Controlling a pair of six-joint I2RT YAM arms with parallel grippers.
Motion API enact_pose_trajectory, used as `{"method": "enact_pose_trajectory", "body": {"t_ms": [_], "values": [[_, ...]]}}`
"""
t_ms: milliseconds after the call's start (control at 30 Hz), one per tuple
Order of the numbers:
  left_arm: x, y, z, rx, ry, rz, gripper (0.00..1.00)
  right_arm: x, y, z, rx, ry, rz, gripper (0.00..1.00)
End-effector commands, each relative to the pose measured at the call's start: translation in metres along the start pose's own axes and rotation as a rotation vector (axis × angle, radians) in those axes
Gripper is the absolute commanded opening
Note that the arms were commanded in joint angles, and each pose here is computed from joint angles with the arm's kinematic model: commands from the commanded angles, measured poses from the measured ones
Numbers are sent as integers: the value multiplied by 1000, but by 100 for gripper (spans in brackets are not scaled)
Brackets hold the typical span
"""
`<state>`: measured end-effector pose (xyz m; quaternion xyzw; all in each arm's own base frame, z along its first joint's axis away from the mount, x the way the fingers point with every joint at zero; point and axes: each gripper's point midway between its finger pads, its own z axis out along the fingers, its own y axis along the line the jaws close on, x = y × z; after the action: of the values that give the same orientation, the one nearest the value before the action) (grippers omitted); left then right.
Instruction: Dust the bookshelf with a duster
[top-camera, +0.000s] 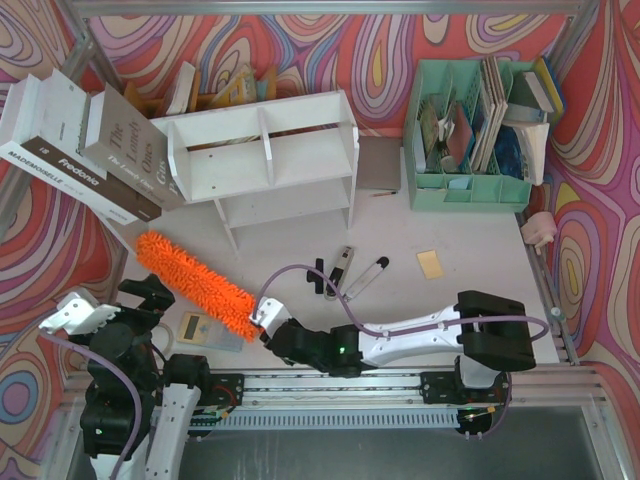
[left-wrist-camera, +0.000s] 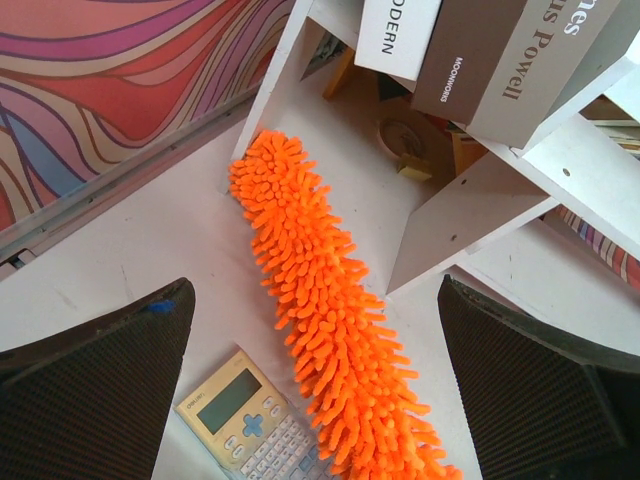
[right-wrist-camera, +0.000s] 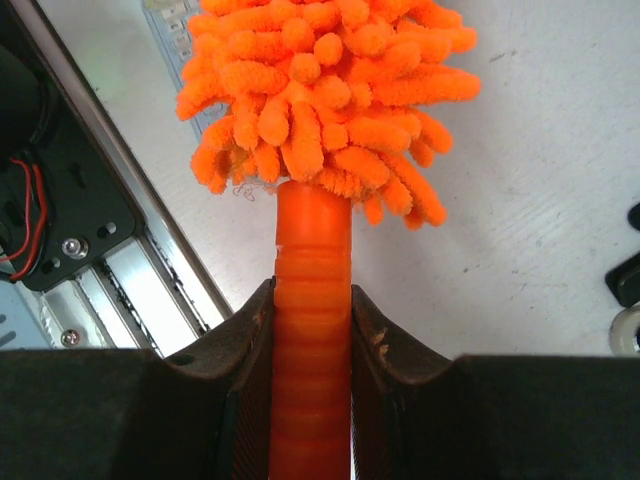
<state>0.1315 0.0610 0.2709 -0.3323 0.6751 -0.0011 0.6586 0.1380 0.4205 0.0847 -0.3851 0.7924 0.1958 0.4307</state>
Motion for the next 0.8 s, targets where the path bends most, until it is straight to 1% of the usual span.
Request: {"method": "enact_pose_trajectory", "body": {"t_ms": [0,100,200,300,467,600,667,767], "values": [[0,1,1,-4,-11,-5,99,-88,3,-25,-15,-227,23,0],[0,1,1,-5,-12,-6,98,-115,0,-40,-20,-296,32,0],[0,1,1,-4,-14,-8,98,-115,0,-43,-25,-300,37,0],[0,2,1,-7,-16,-9,99,-94,4,-31,-34,-240,37,0],[0,2,1,-7,-17,-9,99,-39,13,-6,-55,-100,51,0],[0,2,1,-6,-18,-9,99,-6,24,9,-87,23,41,0],[-1,2,1,-6,-21,-11,99,2,28,13,-99,50,43,0],[-1,3,0,-8,-26,-15,98,4,24,14,-73,64,35,0]]}}
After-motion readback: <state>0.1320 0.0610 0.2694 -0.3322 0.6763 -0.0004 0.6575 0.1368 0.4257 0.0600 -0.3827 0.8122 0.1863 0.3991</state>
